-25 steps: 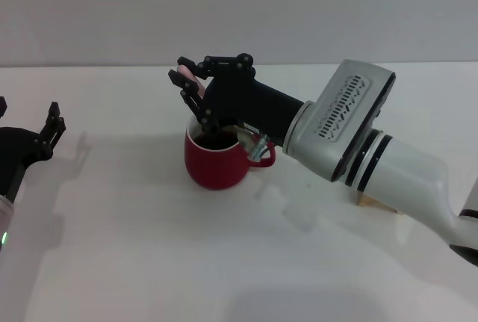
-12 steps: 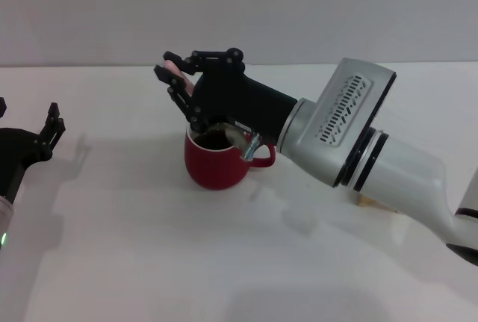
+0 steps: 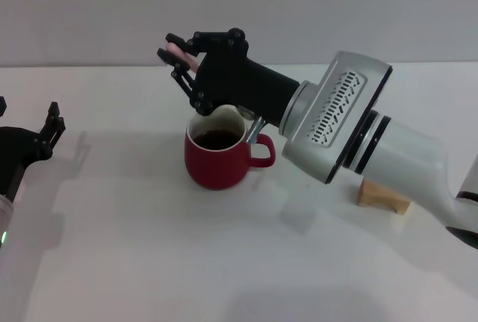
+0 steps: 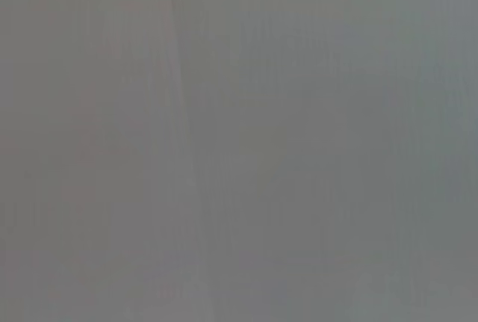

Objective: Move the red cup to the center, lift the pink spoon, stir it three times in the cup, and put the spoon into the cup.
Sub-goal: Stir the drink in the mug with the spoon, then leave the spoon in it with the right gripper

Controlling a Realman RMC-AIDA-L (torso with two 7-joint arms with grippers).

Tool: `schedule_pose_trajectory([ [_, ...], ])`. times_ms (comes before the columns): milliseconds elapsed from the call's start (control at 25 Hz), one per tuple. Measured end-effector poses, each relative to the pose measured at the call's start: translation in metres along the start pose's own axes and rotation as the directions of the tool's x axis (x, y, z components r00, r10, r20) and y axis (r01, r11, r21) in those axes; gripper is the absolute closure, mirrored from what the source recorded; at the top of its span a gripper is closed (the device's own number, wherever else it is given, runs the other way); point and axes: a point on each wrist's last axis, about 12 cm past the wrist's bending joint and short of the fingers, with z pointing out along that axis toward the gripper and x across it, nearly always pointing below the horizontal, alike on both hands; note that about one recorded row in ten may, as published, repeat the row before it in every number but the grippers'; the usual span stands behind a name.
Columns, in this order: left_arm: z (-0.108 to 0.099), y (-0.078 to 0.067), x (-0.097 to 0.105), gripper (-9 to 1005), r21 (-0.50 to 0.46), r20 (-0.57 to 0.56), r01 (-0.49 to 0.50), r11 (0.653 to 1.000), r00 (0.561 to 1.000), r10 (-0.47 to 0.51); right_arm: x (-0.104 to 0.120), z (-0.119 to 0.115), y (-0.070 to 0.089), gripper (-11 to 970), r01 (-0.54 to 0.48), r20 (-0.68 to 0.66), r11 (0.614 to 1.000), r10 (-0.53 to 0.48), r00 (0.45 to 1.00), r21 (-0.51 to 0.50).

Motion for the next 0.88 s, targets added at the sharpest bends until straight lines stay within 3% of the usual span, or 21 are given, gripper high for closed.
schedule_pose_trajectory([
  [320, 0.0, 0.0, 0.0, 162, 0.0, -0.001, 0.0, 1.0, 1.0, 0.0, -0.002, 0.0, -0.001, 823, 0.016, 0.014, 1.0, -0.016, 1.0, 0.002],
  [880, 0.005, -0.003, -0.003, 162, -0.002, 0.01, 0.013, 1.0, 1.0, -0.013, 0.002, 0.011, -0.009, 824, -0.085, -0.06, 0.996, 0.085, 0.995, -0.006],
])
